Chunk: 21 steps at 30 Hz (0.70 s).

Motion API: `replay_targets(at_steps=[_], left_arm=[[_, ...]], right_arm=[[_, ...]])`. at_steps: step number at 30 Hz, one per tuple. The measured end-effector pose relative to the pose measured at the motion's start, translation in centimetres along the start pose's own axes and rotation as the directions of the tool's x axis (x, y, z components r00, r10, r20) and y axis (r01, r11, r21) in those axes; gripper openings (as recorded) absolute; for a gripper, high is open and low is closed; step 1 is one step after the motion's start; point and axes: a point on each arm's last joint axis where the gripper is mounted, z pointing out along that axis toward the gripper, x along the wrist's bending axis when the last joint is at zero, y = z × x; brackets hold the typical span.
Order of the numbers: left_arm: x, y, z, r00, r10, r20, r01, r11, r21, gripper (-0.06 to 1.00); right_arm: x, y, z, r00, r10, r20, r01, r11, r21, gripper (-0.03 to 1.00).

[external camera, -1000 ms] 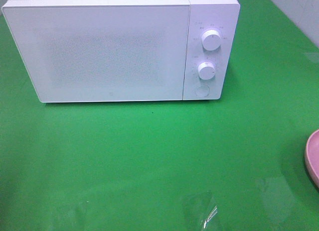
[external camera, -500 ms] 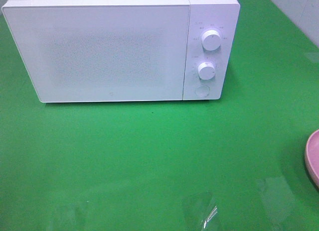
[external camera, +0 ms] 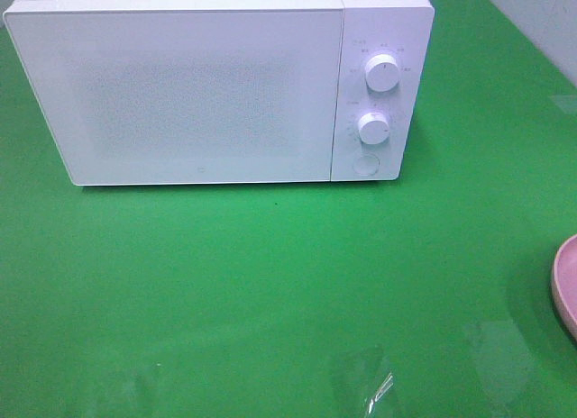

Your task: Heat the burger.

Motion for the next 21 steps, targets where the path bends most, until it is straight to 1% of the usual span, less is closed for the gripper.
replay_targets(at_steps=[4, 21], left_arm=[[-0.03, -0.32, -0.42, 1.000, 0.003, 0.001, -0.003, 1.000, -0.031, 0.99], [-0.03, -0.33, -0.45, 1.000, 0.003, 0.001, -0.003, 0.999, -0.033, 0.99]], right_arm=[[0.00, 0.00, 0.00, 1.000, 0.000, 0.000, 0.000, 1.000, 0.000, 0.73], [0.00, 0.00, 0.00, 1.000, 0.000, 0.000, 0.000, 1.000, 0.000, 0.73]])
